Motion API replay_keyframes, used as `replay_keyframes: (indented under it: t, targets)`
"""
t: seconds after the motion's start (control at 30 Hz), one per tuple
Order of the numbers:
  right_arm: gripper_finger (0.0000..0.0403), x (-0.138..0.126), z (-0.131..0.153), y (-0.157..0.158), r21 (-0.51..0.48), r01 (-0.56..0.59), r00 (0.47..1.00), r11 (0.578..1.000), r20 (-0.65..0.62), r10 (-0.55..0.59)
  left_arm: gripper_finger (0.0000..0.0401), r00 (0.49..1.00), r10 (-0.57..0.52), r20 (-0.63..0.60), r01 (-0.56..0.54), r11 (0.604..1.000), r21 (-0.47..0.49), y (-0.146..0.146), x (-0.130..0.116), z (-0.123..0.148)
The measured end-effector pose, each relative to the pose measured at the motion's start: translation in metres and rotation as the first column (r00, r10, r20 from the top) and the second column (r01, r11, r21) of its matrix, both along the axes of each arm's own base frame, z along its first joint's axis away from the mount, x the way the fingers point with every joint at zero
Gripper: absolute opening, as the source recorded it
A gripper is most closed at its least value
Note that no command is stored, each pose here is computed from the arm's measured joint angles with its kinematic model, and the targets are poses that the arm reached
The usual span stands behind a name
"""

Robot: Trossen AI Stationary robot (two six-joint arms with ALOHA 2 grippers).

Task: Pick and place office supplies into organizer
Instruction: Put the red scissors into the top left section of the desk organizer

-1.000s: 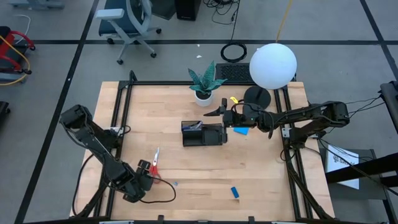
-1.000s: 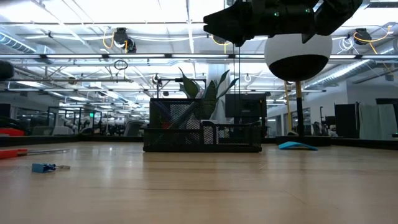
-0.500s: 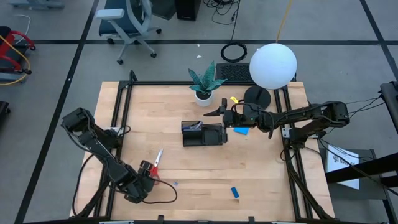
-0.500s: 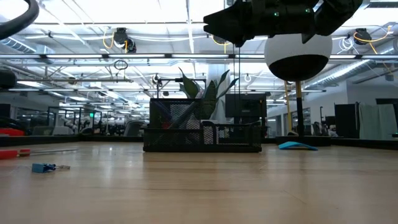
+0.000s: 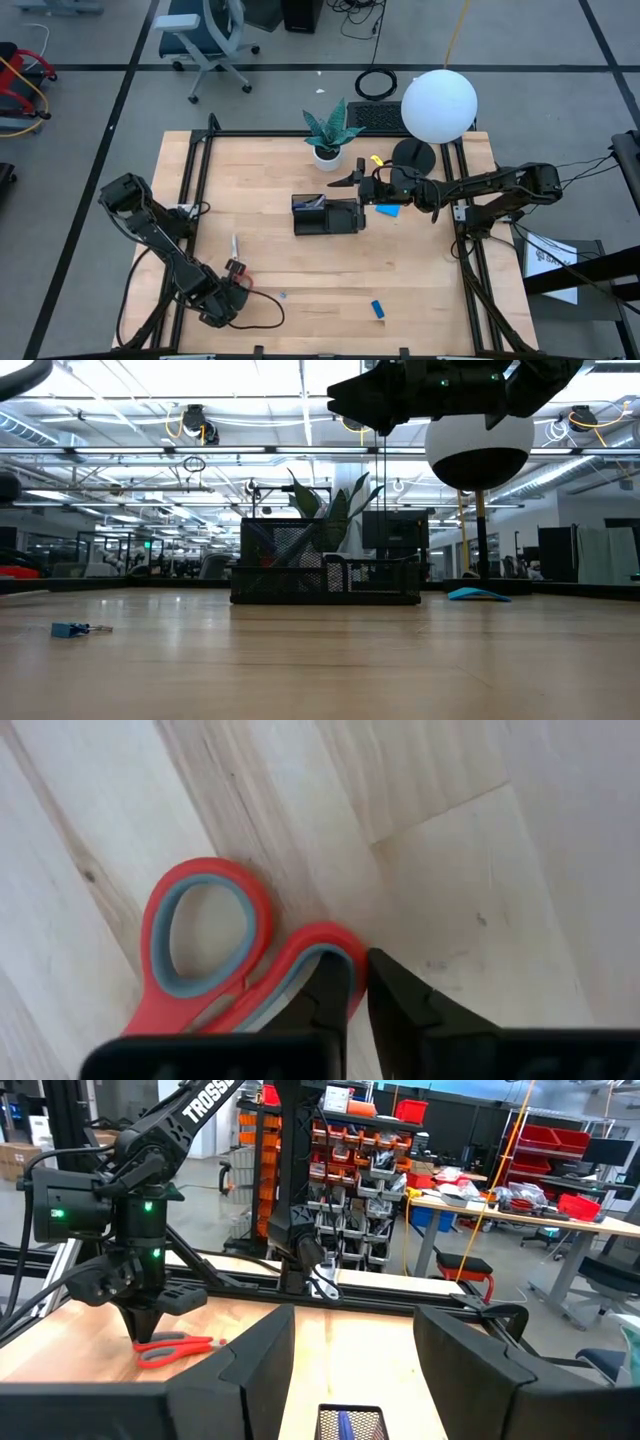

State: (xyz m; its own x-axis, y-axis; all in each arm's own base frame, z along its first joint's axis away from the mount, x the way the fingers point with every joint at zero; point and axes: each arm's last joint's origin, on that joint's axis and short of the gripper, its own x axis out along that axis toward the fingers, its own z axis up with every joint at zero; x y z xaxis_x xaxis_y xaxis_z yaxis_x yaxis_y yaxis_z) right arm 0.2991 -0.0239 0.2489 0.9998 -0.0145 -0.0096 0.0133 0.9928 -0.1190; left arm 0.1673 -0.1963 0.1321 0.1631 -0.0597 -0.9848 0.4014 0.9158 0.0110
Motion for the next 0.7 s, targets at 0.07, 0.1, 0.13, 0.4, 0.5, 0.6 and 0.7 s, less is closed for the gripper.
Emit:
replay_keyframes:
  t: [0.07, 0.1, 0.13, 0.4, 0.5, 0.6, 0.7]
  targets:
    - [0.0196, 0.0, 0.0, 0.0, 0.0, 0.001, 1.0, 1.0, 0.0, -0.001, 0.0035, 1.0, -0.004, 0.005, 0.004, 1.0, -0.003, 0.0, 0.0, 0.0]
    - [0.0196, 0.0, 0.0, 0.0, 0.0, 0.001, 1.0, 1.0, 0.0, -0.001, 0.0036, 1.0, -0.004, 0.007, 0.004, 1.0, -0.001, -0.001, 0.001, 0.001]
    - [0.0196, 0.0, 0.0, 0.0, 0.0, 0.001, 1.0, 1.0, 0.0, -0.001, 0.0036, 1.0, -0.003, 0.007, 0.003, 1.0, 0.001, -0.001, 0.001, 0.002]
    - [0.0196, 0.0, 0.0, 0.0, 0.0, 0.001, 1.0, 1.0, 0.0, -0.001, 0.0022, 0.99, 0.029, 0.138, -0.029, 1.0, -0.003, -0.002, 0.014, 0.025]
    - [0.0196, 0.0, 0.0, 0.0, 0.0, 0.001, 1.0, 1.0, 0.001, -0.001, 0.0024, 0.982, 0.046, 0.183, -0.04, 0.998, -0.039, 0.001, 0.015, 0.039]
    - [0.0196, 0.0, 0.0, 0.0, 0.0, 0.0, 1.0, 1.0, 0.005, 0.0, 0.003, 0.964, 0.07, 0.256, -0.051, 0.995, -0.08, 0.008, 0.016, 0.056]
    - [0.0196, 0.0, 0.001, 0.0, -0.001, -0.003, 1.0, 1.0, 0.007, 0.003, 0.0025, 0.944, 0.096, 0.315, -0.064, 0.992, -0.112, 0.016, 0.016, 0.073]
